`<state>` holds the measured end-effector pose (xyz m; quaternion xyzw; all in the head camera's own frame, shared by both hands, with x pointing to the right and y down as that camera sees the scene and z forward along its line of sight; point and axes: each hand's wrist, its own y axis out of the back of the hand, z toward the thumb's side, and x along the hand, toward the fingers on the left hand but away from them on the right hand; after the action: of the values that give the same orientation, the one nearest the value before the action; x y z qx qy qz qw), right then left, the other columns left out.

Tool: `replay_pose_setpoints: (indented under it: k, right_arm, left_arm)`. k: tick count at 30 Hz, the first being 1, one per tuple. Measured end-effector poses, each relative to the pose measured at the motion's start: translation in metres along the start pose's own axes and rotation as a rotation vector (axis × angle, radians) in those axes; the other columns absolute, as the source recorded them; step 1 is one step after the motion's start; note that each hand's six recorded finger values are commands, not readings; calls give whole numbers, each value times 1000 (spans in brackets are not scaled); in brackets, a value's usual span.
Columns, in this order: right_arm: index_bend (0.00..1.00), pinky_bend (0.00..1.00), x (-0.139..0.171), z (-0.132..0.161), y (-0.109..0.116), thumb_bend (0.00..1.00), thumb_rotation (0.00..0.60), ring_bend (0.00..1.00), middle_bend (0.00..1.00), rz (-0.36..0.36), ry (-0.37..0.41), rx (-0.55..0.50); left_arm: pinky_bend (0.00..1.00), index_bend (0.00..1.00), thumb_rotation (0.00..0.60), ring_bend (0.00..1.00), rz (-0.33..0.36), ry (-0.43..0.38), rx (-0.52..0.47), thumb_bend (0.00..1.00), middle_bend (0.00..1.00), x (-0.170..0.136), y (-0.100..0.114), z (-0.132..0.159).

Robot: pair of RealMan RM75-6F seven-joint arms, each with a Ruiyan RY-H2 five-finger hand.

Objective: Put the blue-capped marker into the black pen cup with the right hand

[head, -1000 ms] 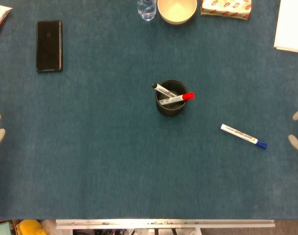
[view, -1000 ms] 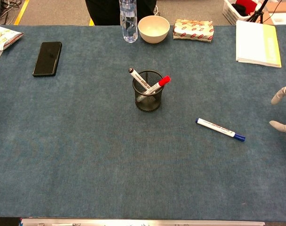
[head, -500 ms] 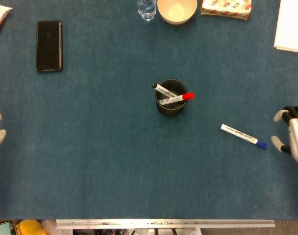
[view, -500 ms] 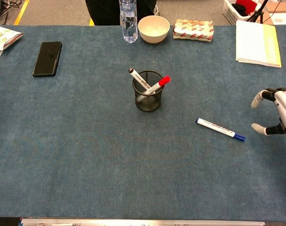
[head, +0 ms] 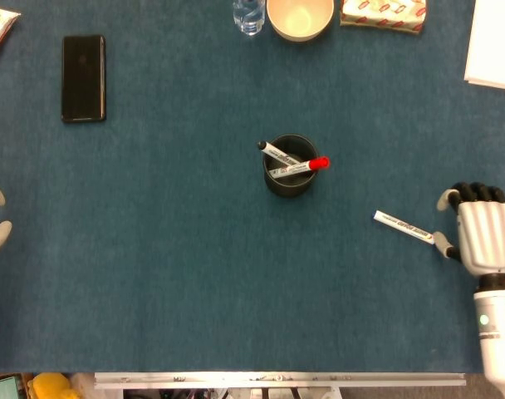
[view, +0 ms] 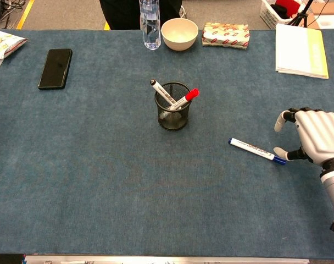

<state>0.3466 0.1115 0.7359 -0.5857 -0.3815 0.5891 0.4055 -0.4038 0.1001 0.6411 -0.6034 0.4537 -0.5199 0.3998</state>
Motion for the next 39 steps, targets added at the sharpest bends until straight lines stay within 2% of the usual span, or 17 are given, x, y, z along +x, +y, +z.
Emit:
replay_pose_setpoints:
  k: [6,15,20,25,39]
  right_arm:
    - [490,300,-2,11,-6,194,600,293,387,18,16,14]
    - [491,296,-6,25,-14,210,600,293,387,27,41,41]
    - [491,285,-7,29,-18,201,600,282,376,36,34,38]
    - [491,284,-6,31,-21,146,600,269,366,47,24,24]
    - [513,283,-8,29,-29,192,600,268,366,53,-8,24]
  left_arm:
    - [543,517,600,279,-2,0,-2,189,354,0,0,-1]
    - [544,517,600,279,-5,2,-7,189,354,0,0,-1]
    - [544,517,600,279,-6,2,-6,189,354,0,0,-1]
    - [544,517,600,279,-9,-2,-5,189,354,0,-1,-1]
    - [544,517,600,279,-10,-4,-6,189,354,0,-2,0]
